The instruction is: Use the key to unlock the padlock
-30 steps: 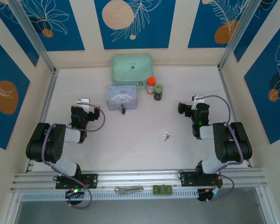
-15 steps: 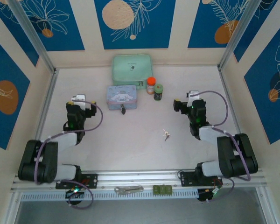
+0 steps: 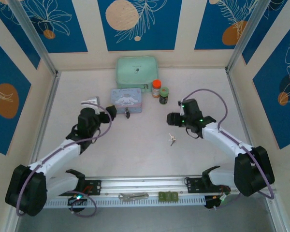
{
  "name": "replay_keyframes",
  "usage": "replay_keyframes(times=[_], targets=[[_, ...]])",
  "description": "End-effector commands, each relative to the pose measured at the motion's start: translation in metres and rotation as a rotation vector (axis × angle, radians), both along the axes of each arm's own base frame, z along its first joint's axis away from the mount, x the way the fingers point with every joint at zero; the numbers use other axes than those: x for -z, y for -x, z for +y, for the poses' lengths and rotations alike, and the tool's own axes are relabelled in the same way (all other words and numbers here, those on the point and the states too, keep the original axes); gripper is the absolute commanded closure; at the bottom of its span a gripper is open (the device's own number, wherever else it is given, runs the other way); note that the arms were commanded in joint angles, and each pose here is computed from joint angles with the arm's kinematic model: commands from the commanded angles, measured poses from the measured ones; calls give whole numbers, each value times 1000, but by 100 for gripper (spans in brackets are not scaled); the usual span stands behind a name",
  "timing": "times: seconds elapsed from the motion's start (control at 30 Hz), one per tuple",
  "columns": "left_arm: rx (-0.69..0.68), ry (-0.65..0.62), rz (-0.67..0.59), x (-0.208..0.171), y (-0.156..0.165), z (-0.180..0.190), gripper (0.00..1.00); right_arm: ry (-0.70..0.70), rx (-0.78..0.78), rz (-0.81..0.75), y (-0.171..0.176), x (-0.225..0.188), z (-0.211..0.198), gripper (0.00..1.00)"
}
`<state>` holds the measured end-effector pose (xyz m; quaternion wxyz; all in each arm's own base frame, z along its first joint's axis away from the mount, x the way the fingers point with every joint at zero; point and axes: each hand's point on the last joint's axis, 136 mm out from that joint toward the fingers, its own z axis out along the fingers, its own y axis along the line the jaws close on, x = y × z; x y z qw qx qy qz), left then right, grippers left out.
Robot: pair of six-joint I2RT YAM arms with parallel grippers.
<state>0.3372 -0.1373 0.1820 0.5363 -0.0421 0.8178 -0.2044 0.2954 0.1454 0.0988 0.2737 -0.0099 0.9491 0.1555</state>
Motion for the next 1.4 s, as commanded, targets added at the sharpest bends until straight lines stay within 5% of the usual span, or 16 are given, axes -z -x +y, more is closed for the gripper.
replay_keyframes(times=[0.0,0.37,0.8,1.17,1.37], targets=[[12,98,76,9,16,-26,12,19,5,258,55,32,5,35],[133,136,42,-2,15,-85,12,261,73,336,55,71,-16,58],[142,126,31,-4,14,-88,11,219,10,308,46,82,0,63],[170,185,55,-3,14,-99,12,202,-43,274,50,83,7,96],[203,228,50,-8,18,-111,12,108,-151,137,41,58,25,100]])
